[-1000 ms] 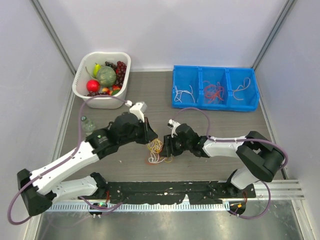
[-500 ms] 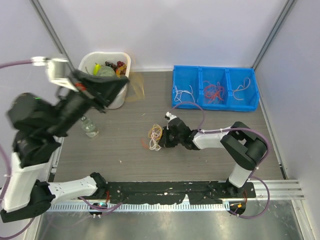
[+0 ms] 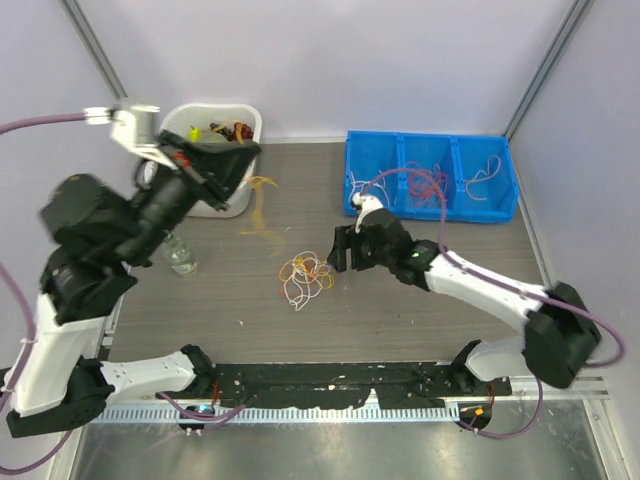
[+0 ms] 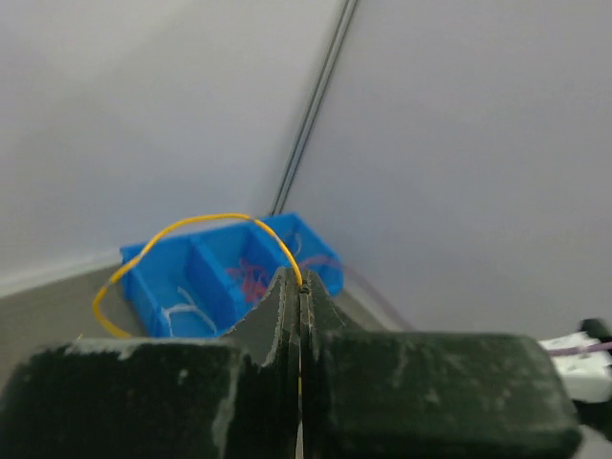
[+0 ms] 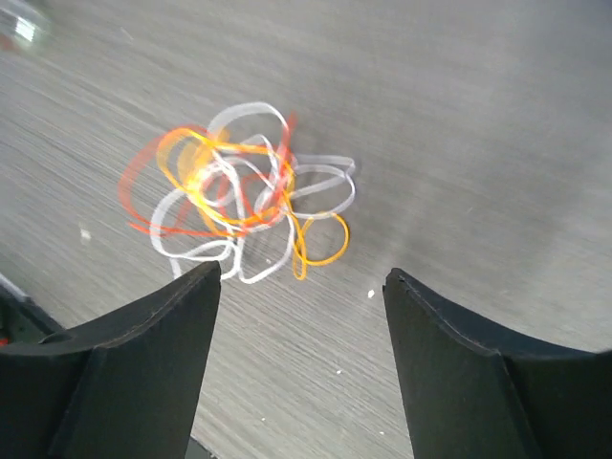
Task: Untangle the cables
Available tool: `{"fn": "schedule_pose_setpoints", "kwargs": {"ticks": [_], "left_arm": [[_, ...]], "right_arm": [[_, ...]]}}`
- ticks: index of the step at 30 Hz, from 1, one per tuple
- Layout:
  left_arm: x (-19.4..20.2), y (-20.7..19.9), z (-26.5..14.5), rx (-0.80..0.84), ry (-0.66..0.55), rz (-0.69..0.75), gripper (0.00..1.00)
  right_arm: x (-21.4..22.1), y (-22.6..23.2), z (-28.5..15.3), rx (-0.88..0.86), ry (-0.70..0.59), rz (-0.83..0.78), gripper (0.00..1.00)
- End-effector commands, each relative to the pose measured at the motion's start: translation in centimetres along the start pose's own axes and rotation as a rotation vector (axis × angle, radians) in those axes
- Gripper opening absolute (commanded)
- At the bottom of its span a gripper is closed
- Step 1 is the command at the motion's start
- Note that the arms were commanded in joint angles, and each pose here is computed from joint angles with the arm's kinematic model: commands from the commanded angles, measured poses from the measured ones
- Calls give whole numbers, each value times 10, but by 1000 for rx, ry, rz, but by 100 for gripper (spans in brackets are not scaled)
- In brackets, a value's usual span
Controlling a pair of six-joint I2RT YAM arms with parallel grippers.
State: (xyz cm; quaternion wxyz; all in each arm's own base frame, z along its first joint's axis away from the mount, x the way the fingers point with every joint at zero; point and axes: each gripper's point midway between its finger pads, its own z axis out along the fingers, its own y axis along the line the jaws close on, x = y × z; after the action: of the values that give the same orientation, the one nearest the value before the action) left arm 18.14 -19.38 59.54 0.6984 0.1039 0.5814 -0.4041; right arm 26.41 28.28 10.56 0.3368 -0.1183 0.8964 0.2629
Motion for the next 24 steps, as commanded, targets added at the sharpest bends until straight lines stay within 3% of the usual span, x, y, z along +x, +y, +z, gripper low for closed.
{"fn": "schedule_pose_setpoints", "kwargs": {"ticks": [1,4,7,12,15,18,24], "left_arm": [[62,12,10,-29,166,13,0],[116,9,7,31,315,15,0],[167,-10,-7,204,461,28,0],[219,-28,-27,391,564,-26,0],[236,-49,-41,538,627,-82,0],[242,-68,-51,673,660,-147,0],[235,-79,-46,724,615,-199,0]], "right_arm": [[-90,13,-96,38,-257,-188,76],[-118,23,-139,-6,-342,-242,78],[-134,51,-183,-163,-424,-286,79],[-142,85,-225,-378,-494,-390,79],[-133,108,-236,-527,-471,-457,82],[-104,142,-252,-804,-375,-525,82],[-79,151,-261,-965,-362,-516,82]]}}
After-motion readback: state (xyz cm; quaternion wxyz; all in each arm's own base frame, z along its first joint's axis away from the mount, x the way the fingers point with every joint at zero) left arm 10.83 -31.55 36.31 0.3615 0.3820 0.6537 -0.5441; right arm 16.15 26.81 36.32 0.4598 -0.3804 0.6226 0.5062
